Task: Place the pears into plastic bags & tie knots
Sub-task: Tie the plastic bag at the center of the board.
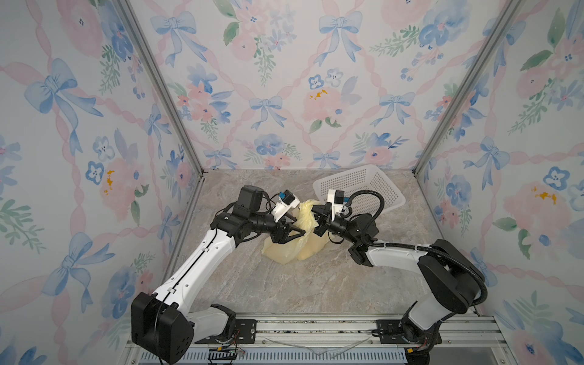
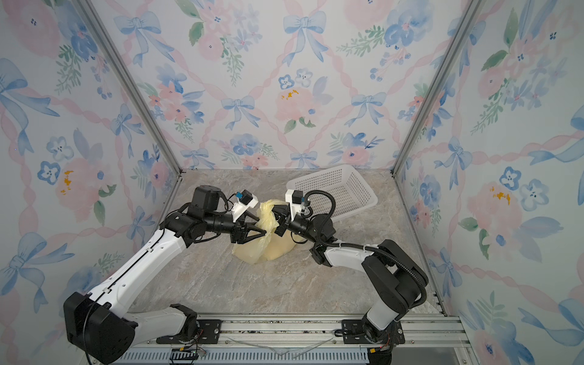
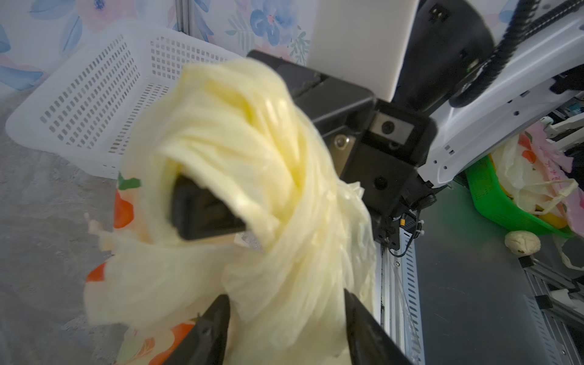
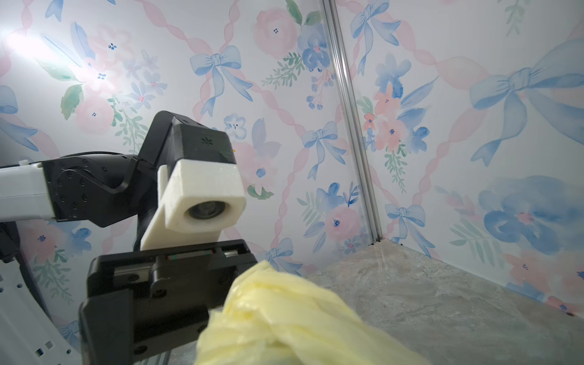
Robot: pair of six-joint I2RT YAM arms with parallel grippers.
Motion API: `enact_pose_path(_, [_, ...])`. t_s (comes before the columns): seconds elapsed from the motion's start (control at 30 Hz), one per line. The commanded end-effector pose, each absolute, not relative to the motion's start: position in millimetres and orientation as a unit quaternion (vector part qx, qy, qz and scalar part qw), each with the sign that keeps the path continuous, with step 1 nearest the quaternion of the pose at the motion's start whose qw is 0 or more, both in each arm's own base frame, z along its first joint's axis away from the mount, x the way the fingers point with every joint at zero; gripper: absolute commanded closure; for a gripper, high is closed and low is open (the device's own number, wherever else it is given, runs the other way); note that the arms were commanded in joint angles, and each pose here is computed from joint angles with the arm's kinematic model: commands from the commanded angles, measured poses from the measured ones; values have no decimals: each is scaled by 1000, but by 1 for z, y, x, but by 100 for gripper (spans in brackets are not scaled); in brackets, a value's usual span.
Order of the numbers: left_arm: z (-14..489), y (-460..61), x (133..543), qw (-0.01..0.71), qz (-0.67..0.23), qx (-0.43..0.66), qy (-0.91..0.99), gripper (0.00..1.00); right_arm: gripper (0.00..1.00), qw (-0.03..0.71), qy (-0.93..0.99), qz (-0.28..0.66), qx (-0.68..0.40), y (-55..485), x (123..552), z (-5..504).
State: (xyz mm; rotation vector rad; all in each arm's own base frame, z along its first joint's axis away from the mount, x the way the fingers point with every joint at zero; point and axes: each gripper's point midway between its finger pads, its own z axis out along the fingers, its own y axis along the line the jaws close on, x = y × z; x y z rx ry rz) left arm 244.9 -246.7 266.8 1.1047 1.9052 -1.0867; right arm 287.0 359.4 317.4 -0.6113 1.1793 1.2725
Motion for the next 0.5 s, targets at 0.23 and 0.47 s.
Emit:
enact_pose_path(0.23, [278, -218, 263, 390, -351, 381, 762, 35, 100, 580, 516, 554, -300, 385, 289, 291])
enact_pose_path(0.47, [310, -183, 278, 452, -311, 341, 763, 31, 100, 557, 512, 571, -319, 393, 283, 286])
